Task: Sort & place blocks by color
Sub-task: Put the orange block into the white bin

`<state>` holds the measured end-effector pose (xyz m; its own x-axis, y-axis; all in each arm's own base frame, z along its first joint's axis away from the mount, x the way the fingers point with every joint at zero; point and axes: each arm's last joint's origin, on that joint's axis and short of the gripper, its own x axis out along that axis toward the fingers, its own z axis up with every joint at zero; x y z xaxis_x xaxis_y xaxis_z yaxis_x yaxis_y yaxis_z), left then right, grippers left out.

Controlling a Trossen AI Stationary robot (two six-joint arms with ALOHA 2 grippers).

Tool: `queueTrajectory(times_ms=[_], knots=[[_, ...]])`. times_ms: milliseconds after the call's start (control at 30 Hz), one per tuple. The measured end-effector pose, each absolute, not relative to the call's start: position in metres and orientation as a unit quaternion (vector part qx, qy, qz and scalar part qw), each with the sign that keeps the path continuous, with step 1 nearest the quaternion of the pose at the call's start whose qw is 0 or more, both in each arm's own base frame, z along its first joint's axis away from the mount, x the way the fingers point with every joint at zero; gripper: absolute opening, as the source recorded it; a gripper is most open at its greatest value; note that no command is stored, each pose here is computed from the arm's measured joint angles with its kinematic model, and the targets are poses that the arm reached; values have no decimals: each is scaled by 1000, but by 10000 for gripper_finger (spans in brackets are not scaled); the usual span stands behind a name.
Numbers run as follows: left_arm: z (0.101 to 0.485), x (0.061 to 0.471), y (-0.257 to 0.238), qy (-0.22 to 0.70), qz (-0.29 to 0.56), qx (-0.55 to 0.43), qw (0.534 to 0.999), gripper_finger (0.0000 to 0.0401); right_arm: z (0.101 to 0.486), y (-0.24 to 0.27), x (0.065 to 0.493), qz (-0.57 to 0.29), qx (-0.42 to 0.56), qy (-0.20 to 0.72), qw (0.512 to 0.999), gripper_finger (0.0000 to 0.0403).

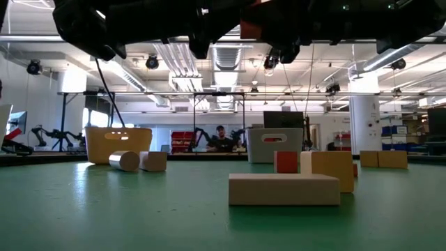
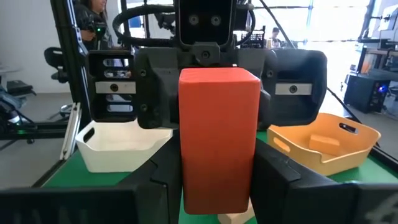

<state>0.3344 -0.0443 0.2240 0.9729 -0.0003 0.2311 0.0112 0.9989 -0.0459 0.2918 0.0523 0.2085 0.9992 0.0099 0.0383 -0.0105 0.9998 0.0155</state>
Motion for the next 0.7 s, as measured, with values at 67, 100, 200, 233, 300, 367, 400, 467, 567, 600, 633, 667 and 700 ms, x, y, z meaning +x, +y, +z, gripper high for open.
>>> queueTrajectory(times_ms=[67,100,200,233,300,367,400,467,567,600,633,667,700], knots=[[223,334,-44,-115,-3,-22,993,116,208,52,292,5,8,-18,1000,119],[223,334,-44,-112,-3,-22,993,116,208,52,292,5,7,-17,1000,119],[222,335,-44,-107,-3,-21,994,116,208,52,292,4,6,-15,1000,119],[222,335,-44,-107,-3,-21,994,116,208,52,292,4,6,-15,1000,119],[222,335,-44,-107,-3,-21,994,116,207,52,292,4,5,-14,1000,124],[221,334,-44,-103,-3,-21,994,116,207,52,292,4,2,-10,1000,143],[220,334,-44,-99,-3,-20,995,116,206,52,292,4,1,-8,1000,155],[219,334,-44,-97,-3,-20,995,116,206,51,292,3,1,-7,1000,176],[218,333,-44,-96,-3,-20,995,116,206,52,292,3,1,-7,1000,197],[218,333,-44,-96,-3,-20,995,116,206,52,292,3,1,-7,1000,201],[217,333,-44,-96,-3,-20,995,116,206,52,292,3,0,-7,1000,204],[217,333,-44,-96,-3,-20,995,116,206,52,292,3,-1,-7,1000,206],[217,333,-44,-96,-3,-20,995,116,206,52,292,3,-4,-7,1000,207]])
